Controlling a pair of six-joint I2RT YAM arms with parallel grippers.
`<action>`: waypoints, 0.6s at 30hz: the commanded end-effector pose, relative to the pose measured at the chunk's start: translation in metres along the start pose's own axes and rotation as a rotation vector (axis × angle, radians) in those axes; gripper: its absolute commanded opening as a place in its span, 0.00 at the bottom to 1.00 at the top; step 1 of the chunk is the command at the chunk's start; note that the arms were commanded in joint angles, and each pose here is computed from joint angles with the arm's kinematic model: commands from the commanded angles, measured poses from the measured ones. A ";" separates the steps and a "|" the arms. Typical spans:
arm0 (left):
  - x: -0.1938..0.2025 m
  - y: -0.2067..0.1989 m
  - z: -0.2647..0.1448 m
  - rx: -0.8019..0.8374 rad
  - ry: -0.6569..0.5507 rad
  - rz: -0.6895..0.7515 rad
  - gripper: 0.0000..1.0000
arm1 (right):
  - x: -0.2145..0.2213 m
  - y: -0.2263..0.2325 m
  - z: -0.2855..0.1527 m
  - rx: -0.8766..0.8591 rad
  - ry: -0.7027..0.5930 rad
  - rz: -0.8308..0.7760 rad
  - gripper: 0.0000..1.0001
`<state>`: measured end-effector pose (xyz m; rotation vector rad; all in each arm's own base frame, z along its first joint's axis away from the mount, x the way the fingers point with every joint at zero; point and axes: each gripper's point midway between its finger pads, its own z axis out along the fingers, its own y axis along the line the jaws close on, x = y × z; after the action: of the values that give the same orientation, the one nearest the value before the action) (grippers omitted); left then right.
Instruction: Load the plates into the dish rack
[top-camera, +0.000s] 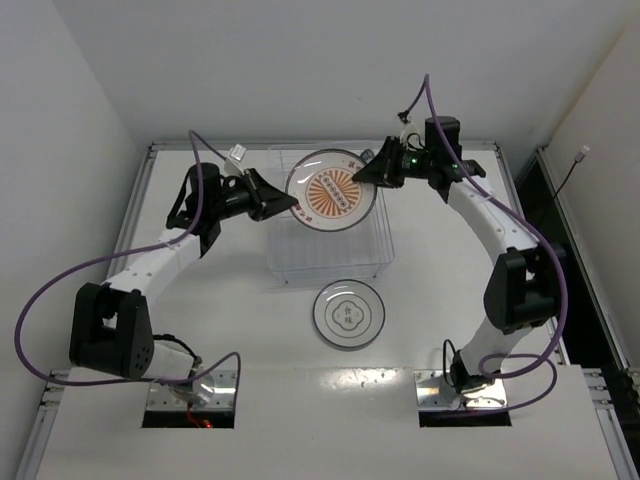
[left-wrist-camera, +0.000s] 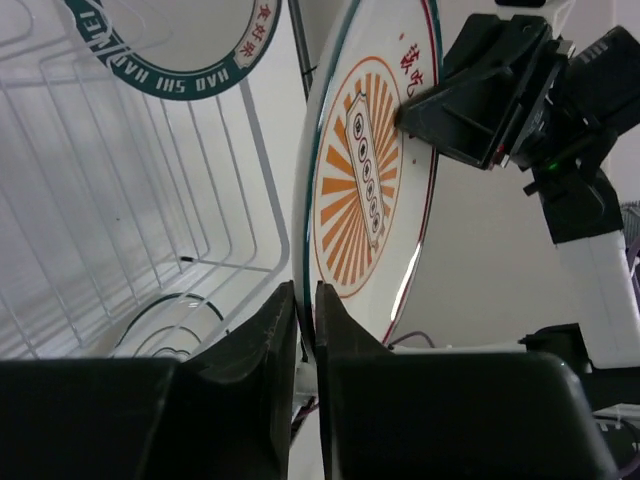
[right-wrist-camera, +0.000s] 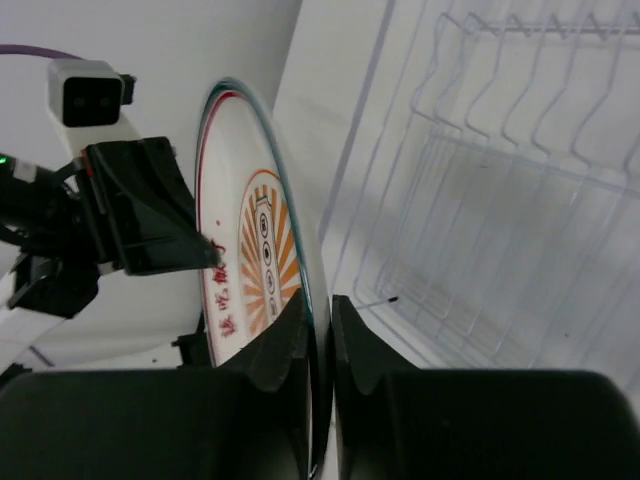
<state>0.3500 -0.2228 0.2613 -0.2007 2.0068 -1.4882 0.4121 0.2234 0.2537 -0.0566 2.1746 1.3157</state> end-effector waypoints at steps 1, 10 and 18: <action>-0.013 -0.032 0.002 0.093 -0.019 0.069 0.07 | -0.011 0.007 -0.008 0.022 -0.067 -0.072 0.00; -0.062 0.069 -0.046 -0.477 -0.064 0.157 1.00 | -0.087 0.000 -0.067 0.521 -0.331 -0.264 0.00; -0.078 0.120 -0.092 -0.740 -0.132 0.133 1.00 | -0.122 -0.021 -0.042 0.879 -0.337 -0.458 0.00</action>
<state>0.3983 -0.0868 0.2092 -0.4438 2.2574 -0.7131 0.4809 0.1604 0.3391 0.0223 2.0342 0.3331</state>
